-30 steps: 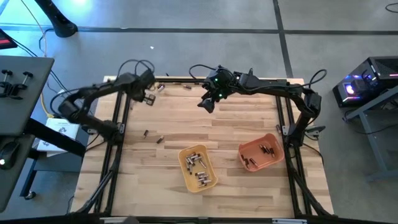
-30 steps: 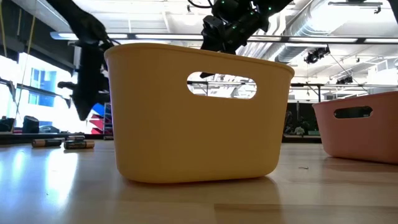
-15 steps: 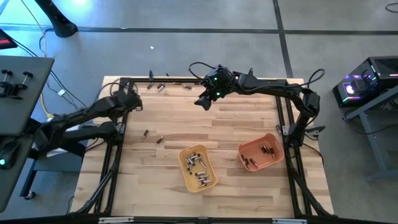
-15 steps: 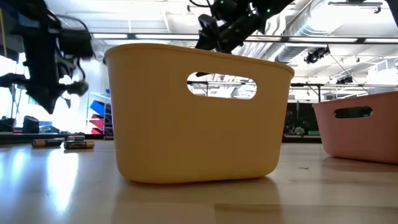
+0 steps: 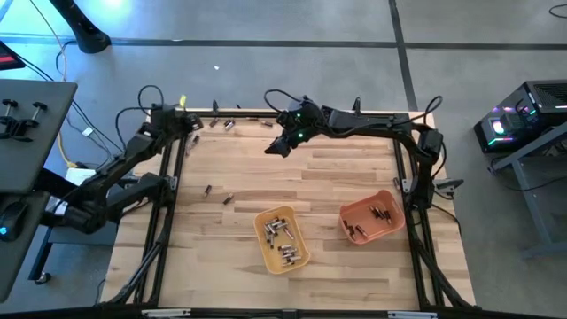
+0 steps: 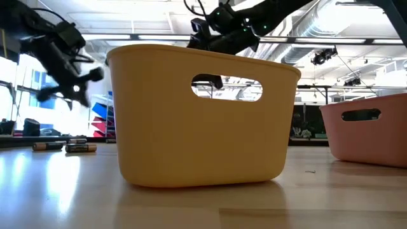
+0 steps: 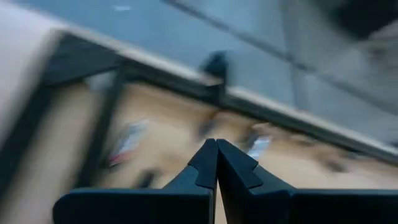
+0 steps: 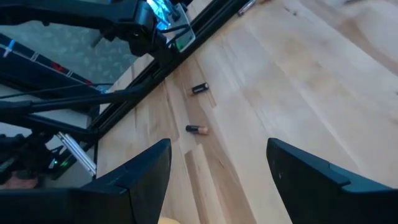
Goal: Sort batteries
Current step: Adjust the black batteries
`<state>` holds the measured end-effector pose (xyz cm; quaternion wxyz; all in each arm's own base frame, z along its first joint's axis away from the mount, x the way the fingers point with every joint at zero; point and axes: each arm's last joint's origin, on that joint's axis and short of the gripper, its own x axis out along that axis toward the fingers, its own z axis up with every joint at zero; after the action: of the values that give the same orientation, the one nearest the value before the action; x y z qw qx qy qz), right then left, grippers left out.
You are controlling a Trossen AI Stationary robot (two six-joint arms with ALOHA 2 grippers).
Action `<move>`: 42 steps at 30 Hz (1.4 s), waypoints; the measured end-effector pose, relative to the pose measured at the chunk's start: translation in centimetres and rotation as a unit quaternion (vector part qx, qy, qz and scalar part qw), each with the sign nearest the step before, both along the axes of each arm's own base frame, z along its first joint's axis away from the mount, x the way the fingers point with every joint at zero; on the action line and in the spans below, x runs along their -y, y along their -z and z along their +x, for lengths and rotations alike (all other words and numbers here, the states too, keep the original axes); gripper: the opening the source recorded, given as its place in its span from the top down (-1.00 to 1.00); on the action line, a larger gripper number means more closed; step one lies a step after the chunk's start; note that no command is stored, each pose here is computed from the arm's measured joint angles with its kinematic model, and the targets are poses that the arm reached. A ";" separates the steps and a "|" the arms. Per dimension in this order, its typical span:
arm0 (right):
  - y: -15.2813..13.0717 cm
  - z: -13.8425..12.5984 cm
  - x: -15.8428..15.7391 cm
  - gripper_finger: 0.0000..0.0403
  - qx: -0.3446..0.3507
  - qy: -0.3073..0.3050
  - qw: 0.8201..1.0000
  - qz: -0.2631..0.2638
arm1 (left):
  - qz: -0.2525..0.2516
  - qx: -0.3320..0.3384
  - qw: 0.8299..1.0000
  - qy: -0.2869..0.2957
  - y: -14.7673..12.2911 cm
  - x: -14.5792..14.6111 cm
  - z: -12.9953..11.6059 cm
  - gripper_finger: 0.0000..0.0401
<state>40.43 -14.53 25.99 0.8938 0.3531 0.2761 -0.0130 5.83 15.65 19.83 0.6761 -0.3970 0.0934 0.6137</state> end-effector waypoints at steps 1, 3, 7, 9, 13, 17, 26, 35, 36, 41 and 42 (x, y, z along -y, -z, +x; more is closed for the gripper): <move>0.0 0.0 0.0 -0.29 -0.001 0.002 1.000 0.003 | -0.001 0.003 1.000 -0.003 0.3 -0.1 0.0 1.00; 0.0 0.0 0.0 -0.29 -0.001 0.002 1.000 0.004 | -0.036 -0.022 0.998 -0.037 2.0 0.0 -0.2 1.00; 0.0 0.0 0.0 -0.29 -0.004 0.011 1.000 0.006 | -0.079 -0.068 0.994 -0.045 4.6 0.3 0.2 1.00; 0.0 0.0 0.1 -0.29 -0.004 0.015 1.000 0.007 | -0.100 -0.091 0.989 -0.061 6.0 0.6 0.3 1.00; 0.0 0.0 0.1 -0.29 -0.001 0.016 1.000 0.008 | -0.082 -0.140 0.979 -0.125 7.0 0.4 0.5 1.00; 0.0 0.0 0.1 -0.29 -0.004 0.024 0.999 0.022 | -0.060 -0.136 0.975 -0.163 7.1 0.4 1.1 1.00; 0.0 0.0 0.1 -0.29 -0.004 0.025 0.999 0.024 | -0.073 -0.075 0.989 -0.103 8.0 0.6 3.7 1.00; 0.0 0.0 0.2 -0.29 -0.004 0.024 0.999 0.026 | -0.017 -0.086 0.992 -0.090 6.6 0.0 4.6 1.00; 0.0 0.0 0.2 -0.29 -0.004 0.024 0.999 0.026 | -0.012 -0.099 0.988 -0.114 6.3 -0.3 4.4 1.00; 0.0 0.0 0.2 -0.29 -0.005 0.028 0.999 0.033 | -0.006 -0.224 0.963 -0.152 4.4 -1.5 4.1 1.00; 0.0 0.0 0.2 -0.29 -0.006 0.028 0.999 0.033 | -0.016 -0.252 0.955 -0.154 4.3 -1.7 4.1 1.00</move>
<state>40.41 -14.69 26.03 0.8792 0.3903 0.2713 -0.0310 9.89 17.35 15.54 0.5214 -0.2496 0.2089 0.7888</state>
